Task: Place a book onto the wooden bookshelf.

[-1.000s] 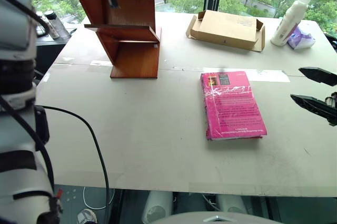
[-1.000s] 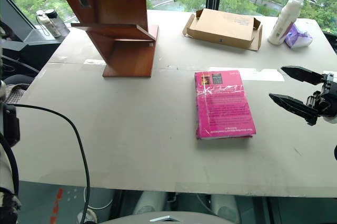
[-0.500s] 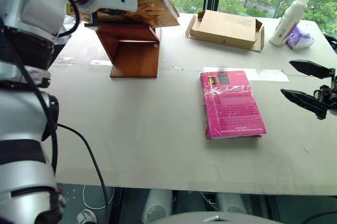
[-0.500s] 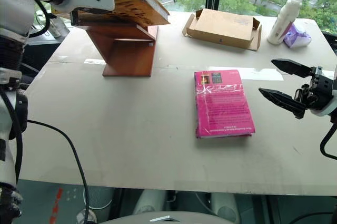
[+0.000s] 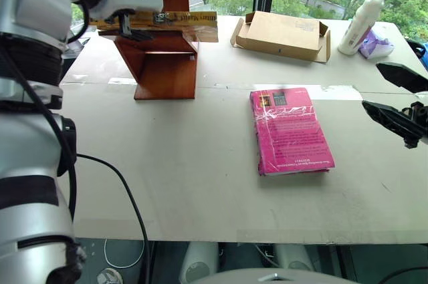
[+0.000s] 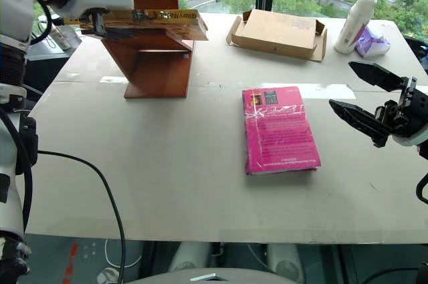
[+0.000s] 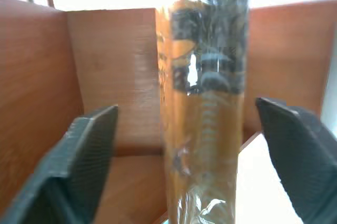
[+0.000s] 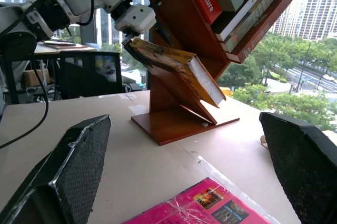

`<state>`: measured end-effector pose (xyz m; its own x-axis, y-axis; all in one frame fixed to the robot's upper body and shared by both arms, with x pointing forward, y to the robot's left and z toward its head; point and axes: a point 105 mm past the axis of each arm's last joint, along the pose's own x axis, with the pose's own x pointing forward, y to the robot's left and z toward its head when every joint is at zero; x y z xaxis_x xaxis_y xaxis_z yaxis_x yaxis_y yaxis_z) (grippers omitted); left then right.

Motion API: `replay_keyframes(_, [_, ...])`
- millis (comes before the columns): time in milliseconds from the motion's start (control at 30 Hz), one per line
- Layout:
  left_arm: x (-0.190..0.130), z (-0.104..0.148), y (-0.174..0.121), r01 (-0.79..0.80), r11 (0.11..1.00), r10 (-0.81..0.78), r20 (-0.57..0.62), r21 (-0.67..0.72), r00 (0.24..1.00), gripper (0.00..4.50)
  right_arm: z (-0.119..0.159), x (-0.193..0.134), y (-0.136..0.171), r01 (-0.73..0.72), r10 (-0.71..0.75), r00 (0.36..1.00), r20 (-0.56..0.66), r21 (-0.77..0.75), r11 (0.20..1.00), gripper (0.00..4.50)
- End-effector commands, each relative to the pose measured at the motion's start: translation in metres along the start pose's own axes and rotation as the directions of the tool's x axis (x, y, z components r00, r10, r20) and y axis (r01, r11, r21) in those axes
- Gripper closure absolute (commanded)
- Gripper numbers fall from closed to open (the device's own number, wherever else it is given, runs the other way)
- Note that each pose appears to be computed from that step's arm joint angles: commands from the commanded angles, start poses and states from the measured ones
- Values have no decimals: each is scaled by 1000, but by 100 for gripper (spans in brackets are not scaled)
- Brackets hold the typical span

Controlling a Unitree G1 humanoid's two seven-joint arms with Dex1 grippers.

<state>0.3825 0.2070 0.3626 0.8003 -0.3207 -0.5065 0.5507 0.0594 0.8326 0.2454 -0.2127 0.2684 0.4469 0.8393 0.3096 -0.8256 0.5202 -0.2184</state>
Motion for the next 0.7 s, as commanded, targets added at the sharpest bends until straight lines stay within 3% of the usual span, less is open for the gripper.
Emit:
replay_keyframes(33, [-38, 36, 5, -85, 983, 129, 280, -165, 951, 45, 17, 2, 0, 11, -9, 999, 52, -41, 999, 0])
replay_keyframes(167, [-60, 76, -30, 69, 957, 103, 551, -282, 828, 45, 21, 6, -3, 21, -19, 997, 69, -31, 999, 0])
replay_keyframes(267, [-66, 116, -50, 278, 875, 122, 737, -396, 664, 45, 27, 12, -6, 15, -13, 996, 90, -27, 1000, 0])
replay_keyframes(400, [-52, 142, -86, 466, 779, 109, 822, -419, 558, 45, 29, 15, -8, 5, -3, 997, 81, -25, 1000, 0])
replay_keyframes(567, [-15, 128, -136, 537, 659, 141, 788, -526, 599, 45, 19, 1, -10, 66, -66, 998, -23, -15, 998, 0])
replay_keyframes(633, [-2, 113, -151, 536, 596, 175, 747, -599, 641, 45, 8, -11, -11, 109, -112, 988, -110, -33, 994, 0])
replay_keyframes(700, [13, 82, -182, 505, 530, 170, 669, -681, 723, 45, -10, -41, -12, 189, -195, 946, -258, -48, 981, 0])
